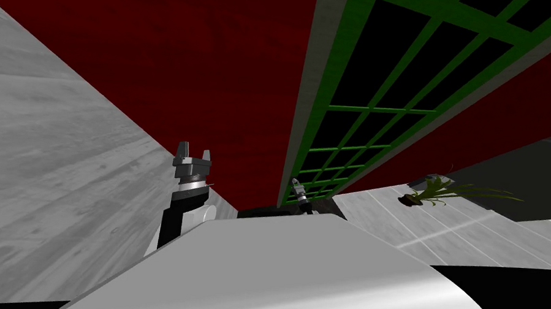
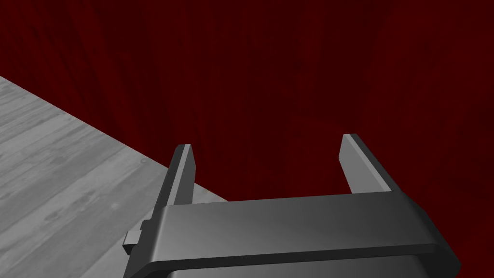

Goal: Pull the door open

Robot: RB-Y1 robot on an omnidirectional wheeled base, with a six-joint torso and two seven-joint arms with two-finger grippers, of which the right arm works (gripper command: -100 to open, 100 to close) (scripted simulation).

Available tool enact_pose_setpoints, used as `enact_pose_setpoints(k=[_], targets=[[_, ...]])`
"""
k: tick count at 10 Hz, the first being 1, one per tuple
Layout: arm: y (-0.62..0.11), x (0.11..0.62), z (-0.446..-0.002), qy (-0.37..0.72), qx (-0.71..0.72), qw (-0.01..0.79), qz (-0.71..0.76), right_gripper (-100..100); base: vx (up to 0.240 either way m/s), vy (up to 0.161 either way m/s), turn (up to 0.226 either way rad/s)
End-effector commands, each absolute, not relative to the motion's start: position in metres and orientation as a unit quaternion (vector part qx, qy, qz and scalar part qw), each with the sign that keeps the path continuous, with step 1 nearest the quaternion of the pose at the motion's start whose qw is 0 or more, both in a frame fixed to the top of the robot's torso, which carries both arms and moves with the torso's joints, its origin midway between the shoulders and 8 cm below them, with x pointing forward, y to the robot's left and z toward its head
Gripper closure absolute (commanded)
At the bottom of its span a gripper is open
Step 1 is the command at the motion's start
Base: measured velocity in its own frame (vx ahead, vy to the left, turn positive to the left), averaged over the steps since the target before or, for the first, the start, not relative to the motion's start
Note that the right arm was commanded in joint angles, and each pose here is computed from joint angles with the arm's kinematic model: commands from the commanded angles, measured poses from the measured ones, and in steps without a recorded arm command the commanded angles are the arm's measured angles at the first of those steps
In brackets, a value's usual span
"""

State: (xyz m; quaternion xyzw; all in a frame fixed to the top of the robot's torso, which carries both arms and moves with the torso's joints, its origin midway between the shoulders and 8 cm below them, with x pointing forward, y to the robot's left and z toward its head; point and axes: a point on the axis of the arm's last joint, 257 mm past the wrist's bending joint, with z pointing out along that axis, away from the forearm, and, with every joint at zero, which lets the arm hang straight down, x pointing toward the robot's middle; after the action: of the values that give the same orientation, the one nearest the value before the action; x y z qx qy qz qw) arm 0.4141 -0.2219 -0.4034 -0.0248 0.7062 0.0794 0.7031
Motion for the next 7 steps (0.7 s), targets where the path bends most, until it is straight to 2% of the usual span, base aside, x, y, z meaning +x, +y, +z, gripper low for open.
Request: enact_pose_setpoints(k=[1,7], targets=[[-0.2234,0.4139,-0.4041,0.707,-0.008,0.701,0.094,100,-0.028,-0.017,0.085],[-0.2303,0.4151,-0.4035,0.705,0.051,0.693,0.143,100,-0.037,-0.016,0.070]])
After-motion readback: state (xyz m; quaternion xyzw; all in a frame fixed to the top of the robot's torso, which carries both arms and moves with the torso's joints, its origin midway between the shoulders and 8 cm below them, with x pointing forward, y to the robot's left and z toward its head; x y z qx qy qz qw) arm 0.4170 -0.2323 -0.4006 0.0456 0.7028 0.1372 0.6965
